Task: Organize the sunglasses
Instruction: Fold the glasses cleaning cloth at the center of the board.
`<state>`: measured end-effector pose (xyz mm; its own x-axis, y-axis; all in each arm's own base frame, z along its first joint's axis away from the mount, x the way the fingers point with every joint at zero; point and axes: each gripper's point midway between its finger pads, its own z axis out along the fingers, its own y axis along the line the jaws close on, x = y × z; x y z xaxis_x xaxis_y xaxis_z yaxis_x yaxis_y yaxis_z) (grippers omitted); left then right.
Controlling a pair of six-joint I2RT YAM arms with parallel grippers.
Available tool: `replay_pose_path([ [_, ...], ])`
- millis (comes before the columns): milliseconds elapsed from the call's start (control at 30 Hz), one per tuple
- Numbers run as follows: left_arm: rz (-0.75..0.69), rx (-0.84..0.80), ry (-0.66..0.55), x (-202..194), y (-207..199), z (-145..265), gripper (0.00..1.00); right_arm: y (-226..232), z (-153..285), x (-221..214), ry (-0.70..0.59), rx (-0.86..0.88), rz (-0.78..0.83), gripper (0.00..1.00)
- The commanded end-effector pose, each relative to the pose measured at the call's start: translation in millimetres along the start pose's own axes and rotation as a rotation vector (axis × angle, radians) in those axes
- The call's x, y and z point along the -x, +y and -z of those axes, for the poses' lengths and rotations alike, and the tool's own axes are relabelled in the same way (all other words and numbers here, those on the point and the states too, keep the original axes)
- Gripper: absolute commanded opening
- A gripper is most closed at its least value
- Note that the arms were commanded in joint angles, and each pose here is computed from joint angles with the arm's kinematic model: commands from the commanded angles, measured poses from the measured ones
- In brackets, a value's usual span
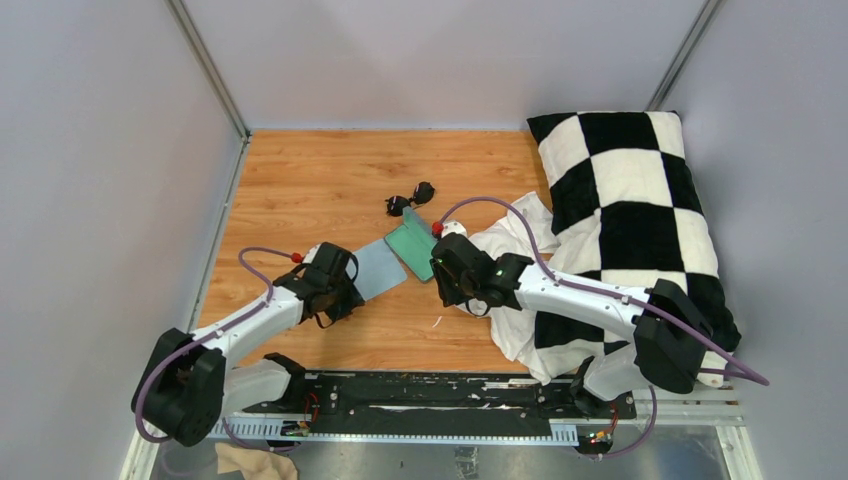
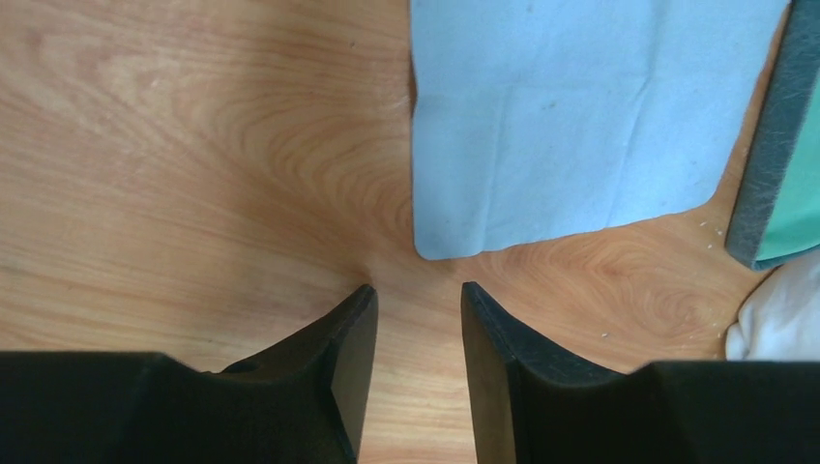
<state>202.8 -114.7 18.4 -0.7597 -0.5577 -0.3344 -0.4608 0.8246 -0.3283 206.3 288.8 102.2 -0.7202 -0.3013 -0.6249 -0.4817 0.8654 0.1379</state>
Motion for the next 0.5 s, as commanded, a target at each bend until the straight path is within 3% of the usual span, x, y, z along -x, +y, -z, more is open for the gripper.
replay_pose_path([
  [0,0.028,-0.013,-0.040,6.2,-6.6,-7.7,0.42,7.1,3.0,6.4,-0.011,0.014,0.002,0.39],
  [367,0.039,0.062,-0.106,17.7,5.6,-14.8,0.35,4.9,5.3,2.1,-0.008,0.010,-0.008,0.38],
  [467,0.042,0.077,-0.114,18.4,8.1,-18.4,0.27,4.5,5.1,1.2,-0.006,0.009,-0.010,0.38],
])
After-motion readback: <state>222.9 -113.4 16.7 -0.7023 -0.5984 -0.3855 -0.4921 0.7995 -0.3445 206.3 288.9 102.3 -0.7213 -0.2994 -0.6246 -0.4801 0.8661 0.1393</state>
